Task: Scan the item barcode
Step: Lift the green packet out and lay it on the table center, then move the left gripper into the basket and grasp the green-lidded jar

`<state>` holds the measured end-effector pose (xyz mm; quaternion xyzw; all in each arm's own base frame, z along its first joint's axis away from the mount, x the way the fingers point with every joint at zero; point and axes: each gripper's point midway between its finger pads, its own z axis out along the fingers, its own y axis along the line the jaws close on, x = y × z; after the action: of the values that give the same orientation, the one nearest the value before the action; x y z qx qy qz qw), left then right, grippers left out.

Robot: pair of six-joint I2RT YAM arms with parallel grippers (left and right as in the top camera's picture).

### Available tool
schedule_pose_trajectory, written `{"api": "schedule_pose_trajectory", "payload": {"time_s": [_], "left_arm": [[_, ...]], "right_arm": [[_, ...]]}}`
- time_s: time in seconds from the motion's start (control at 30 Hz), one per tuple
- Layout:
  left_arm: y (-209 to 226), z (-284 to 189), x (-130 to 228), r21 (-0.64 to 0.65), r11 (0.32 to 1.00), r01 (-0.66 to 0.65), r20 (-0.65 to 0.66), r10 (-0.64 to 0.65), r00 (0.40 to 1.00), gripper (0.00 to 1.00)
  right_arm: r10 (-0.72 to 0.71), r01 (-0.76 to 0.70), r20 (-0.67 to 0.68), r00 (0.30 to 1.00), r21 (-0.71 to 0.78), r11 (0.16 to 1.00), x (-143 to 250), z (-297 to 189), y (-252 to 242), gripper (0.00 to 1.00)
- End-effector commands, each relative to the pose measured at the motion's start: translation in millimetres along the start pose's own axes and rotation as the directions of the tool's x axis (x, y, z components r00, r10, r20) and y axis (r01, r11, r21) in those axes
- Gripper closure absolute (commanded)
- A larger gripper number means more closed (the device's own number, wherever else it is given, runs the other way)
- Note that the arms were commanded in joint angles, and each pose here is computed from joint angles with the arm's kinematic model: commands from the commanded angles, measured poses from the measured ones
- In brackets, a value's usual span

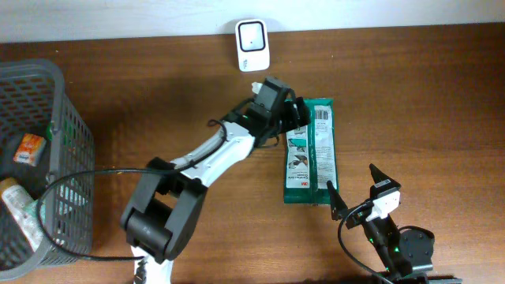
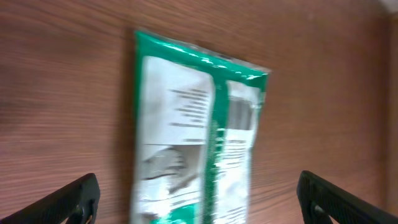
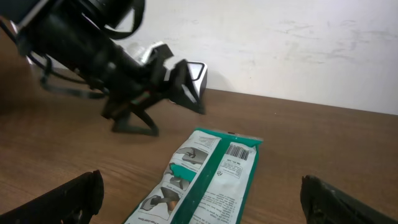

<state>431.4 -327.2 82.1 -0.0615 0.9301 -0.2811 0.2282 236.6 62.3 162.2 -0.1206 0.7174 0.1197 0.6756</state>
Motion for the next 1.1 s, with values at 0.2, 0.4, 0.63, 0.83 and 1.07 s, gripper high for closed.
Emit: {"api": "schedule_pose_trajectory", "payload": {"time_s": [0.2, 0.4, 0.63, 0.83, 1.07], "left_arm": [[25.2, -264.0, -153.8, -0.194, 0.915, -0.354, 0.284, 0.398, 0.872, 0.01], [124.9, -429.9, -191.9, -0.434, 0.899, -0.056, 0.508, 0.296, 0.809, 0.04], [274.2, -534.3, -160.9, -0.544, 0.721, 0.429, 0.661, 0.053, 0.749, 0.0], [362.4, -514.4, -132.2, -0.565, 0.617, 0.548, 0.62, -0.122, 0.775, 0.0], [415.1, -434.4, -123.8, -0.611, 0.712, 0.346, 0.368, -0.131, 0.92, 0.01]], "right_arm": [[-0.001, 0.001, -0.006, 1.0, 0.006, 1.0, 1.3, -0.6, -1.3, 0.02], [-0.001, 0.001, -0.006, 1.0, 0.006, 1.0, 1.3, -0.6, -1.3, 0.02], [-0.001, 0.001, -0.006, 1.0, 0.006, 1.0, 1.3, -0.6, -1.3, 0.02], [-0.001, 0.001, -0.006, 1.0, 0.006, 1.0, 1.3, -0.6, -1.3, 0.02], [-0.001, 0.001, -0.006, 1.0, 0.006, 1.0, 1.3, -0.6, -1.3, 0.02]]}}
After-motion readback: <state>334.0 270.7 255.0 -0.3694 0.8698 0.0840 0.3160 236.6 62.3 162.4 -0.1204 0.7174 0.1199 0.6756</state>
